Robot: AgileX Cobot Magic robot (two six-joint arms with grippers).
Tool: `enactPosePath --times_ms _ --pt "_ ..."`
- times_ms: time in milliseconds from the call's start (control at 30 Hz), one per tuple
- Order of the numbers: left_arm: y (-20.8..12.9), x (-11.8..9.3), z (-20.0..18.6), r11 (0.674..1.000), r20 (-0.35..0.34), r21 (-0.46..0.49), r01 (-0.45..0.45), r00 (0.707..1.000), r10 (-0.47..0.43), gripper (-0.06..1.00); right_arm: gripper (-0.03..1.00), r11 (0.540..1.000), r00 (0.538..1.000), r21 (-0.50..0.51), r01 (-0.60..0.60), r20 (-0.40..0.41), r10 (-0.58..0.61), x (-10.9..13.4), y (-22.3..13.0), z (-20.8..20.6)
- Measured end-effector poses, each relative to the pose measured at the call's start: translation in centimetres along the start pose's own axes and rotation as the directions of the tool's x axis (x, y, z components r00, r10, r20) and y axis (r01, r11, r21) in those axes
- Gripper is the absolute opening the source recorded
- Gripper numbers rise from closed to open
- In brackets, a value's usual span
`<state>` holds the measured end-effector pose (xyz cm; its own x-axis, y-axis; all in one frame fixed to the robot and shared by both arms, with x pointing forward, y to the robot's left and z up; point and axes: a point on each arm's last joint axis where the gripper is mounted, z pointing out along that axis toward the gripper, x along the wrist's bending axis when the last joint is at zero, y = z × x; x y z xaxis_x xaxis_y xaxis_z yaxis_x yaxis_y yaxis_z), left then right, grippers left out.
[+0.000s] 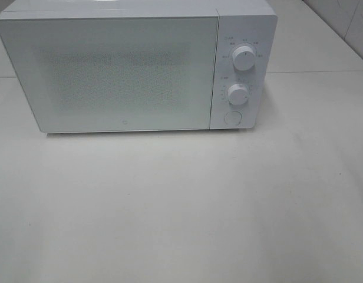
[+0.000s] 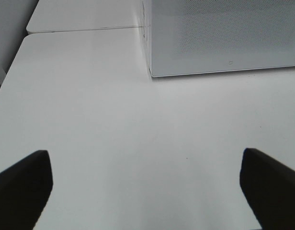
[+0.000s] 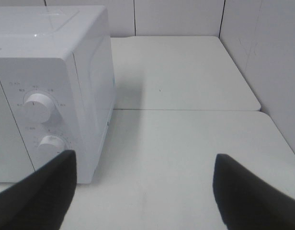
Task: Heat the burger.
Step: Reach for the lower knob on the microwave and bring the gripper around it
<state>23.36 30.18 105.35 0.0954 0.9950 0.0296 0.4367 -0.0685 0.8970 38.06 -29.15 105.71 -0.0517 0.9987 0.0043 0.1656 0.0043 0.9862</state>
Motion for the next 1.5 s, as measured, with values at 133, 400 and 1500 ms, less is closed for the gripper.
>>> enactPosePath --times_ms 133,400,1500 --pt "0.0 0.0 0.0 1.000 0.000 0.000 0.000 1.000 0.000 0.99 0.76 0.999 1.000 -0.042 -0.002 -0.018 0.001 0.2 0.2 1.2" --pt "0.0 0.0 0.0 1.000 0.000 0.000 0.000 1.000 0.000 0.99 0.76 1.000 0.999 -0.030 0.001 -0.047 -0.003 0.4 -1.0 4.6" --pt "0.0 0.0 0.0 1.000 0.000 0.000 0.000 1.000 0.000 0.99 0.74 0.975 0.975 -0.051 0.214 0.079 -0.210 3.7 -5.9 11.2"
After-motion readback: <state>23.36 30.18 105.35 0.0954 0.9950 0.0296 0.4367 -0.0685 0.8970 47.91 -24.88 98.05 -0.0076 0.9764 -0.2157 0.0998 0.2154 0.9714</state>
